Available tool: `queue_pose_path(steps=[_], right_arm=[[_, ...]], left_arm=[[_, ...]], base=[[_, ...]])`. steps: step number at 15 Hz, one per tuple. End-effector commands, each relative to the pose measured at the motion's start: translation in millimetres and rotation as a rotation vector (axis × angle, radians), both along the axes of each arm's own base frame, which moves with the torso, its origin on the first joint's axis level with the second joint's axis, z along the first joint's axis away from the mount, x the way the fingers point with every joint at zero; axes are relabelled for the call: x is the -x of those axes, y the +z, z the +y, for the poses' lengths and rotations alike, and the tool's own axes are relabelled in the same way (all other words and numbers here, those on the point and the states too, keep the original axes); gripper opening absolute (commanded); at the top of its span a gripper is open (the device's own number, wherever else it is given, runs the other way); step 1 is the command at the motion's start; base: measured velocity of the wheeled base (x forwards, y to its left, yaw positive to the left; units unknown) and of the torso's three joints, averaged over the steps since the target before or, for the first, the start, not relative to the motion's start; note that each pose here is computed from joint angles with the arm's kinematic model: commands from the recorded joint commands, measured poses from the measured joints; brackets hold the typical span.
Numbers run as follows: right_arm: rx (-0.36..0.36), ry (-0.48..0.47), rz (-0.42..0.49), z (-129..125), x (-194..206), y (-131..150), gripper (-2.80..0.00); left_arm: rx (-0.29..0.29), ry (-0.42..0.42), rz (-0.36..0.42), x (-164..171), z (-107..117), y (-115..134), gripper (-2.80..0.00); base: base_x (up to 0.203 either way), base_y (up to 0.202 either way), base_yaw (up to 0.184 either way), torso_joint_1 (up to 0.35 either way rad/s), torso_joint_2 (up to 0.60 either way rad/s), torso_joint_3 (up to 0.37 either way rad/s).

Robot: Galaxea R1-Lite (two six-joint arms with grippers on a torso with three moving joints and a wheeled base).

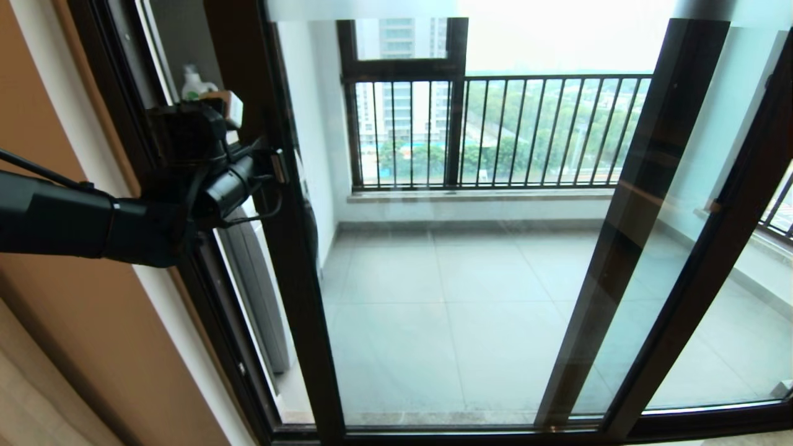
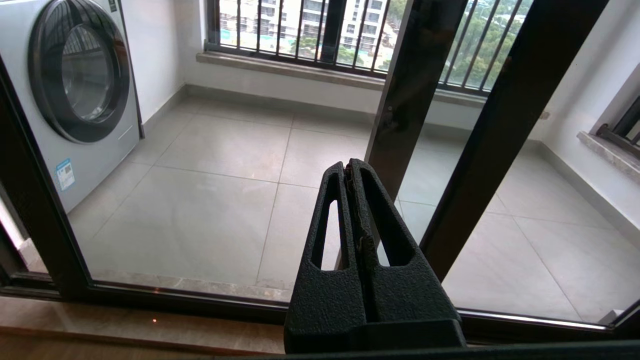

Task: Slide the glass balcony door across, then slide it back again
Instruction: Close the slid door

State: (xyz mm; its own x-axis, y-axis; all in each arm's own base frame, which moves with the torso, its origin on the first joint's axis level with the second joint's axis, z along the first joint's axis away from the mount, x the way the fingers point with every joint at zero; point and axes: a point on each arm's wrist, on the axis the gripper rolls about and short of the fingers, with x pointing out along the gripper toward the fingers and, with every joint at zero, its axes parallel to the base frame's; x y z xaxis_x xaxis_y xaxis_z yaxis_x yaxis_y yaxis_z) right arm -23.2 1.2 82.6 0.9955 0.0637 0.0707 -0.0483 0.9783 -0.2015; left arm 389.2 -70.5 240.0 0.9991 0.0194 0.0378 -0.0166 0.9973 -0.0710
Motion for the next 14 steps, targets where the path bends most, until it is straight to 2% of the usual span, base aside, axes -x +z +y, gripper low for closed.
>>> queue_pose_path(steps=[1,9,14], right_arm=[[0.002,0.001,0.012,0.0,-1.0,-3.3,-2.8],[0.002,0.002,0.012,0.0,-1.1,-3.3,-2.8],[0.002,0.001,0.012,0.0,-1.1,-3.3,-2.8]], left_arm=[[-0.004,0.024,0.031,1.4,14.0,-8.8,-2.8],[0.0,0.115,0.01,2.6,62.6,-3.7,-2.8],[-0.006,0.145,0.01,2.4,92.7,-4.0,-2.8]], base=[[0.0,0.0,0.0,0.0,0.0,0.0],[0.0,0.0,0.0,0.0,0.0,0.0],[0.0,0.0,0.0,0.0,0.0,0.0]])
